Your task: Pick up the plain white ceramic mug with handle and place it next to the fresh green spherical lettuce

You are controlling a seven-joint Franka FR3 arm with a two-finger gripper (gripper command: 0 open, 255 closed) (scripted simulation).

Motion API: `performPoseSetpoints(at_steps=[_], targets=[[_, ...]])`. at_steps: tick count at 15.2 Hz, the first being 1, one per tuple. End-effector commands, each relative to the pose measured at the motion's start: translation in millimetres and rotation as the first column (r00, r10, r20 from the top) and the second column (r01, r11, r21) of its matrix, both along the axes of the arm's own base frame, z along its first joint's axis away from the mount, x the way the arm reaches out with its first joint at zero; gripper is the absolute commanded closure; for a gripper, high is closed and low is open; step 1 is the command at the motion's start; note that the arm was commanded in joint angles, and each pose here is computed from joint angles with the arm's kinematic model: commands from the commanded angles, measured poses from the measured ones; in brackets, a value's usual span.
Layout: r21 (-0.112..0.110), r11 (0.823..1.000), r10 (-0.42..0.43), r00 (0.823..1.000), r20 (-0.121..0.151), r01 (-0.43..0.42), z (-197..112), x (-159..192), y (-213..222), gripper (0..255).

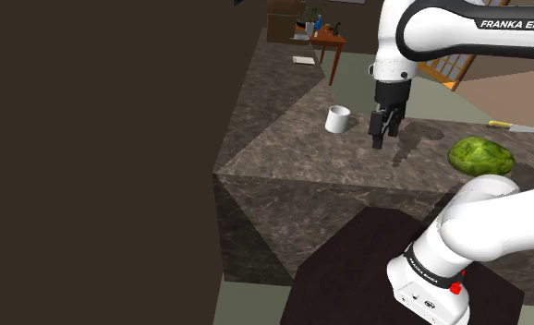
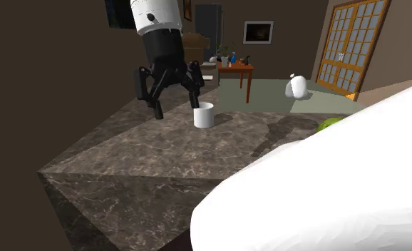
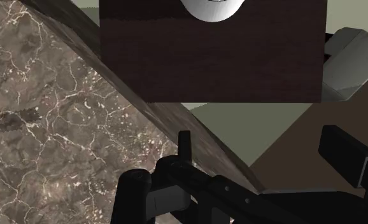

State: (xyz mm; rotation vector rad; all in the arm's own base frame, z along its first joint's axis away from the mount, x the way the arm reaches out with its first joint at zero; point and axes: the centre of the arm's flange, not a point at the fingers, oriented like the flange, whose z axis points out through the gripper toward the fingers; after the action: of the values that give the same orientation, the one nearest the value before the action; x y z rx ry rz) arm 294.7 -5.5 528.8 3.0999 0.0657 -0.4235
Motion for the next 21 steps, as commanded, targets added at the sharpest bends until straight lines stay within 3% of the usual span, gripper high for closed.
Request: performPoseSetpoints(at_steps=[1,21], targets=[[0.0,1.0,0.0,1.0,0.0,0.0,0.0,0.0,0.0,0],[-0.009,0.999,0.038,0.998,0.046,-0.038,-82.1,178.1,-165.7,0]])
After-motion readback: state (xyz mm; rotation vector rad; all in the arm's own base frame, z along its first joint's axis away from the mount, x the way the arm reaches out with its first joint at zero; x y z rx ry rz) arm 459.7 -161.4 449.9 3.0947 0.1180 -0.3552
